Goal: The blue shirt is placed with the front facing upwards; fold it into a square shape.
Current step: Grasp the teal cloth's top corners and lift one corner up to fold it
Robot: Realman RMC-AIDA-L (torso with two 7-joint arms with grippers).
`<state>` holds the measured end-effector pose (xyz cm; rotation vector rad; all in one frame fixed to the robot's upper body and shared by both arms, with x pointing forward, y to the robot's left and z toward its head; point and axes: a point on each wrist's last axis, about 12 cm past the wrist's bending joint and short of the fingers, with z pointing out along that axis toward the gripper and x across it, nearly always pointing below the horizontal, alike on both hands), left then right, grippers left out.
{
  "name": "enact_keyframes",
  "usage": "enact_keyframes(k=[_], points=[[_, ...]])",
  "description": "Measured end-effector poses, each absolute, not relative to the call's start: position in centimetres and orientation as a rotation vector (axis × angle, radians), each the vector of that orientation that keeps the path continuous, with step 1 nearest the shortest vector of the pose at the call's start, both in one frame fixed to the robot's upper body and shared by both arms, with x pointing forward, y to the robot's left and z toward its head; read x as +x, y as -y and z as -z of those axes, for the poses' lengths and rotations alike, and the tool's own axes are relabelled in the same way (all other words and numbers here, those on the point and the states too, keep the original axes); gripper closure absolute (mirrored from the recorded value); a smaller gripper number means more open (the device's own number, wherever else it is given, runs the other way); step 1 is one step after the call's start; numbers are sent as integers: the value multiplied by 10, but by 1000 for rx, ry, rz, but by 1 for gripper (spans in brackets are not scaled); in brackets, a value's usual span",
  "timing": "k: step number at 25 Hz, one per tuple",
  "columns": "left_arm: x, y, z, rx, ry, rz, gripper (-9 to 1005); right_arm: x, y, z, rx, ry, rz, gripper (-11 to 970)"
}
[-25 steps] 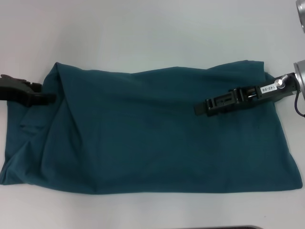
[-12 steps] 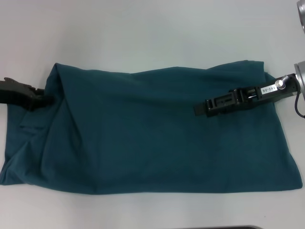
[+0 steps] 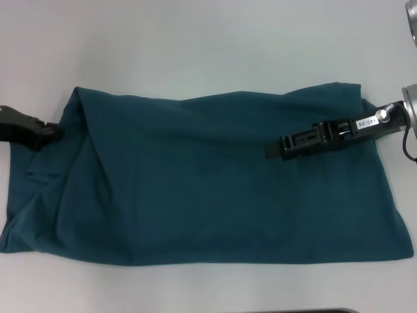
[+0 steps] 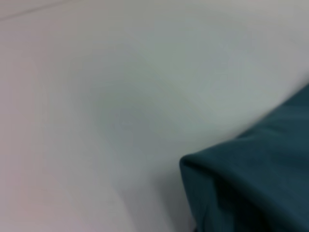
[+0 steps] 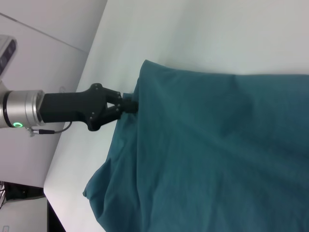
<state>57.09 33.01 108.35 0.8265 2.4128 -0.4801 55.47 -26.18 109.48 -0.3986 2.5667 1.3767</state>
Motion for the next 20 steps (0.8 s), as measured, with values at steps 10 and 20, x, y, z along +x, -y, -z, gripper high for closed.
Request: enact_keyframes(k=[10,20], points=[[575,-336,-1097,799,-2390,425,934,554,261,-1095,-403,-2566,-1377,227],[574,-337,-1099,783,-2405,443,934,555,261,-1095,-408,-2563,-1375,229]])
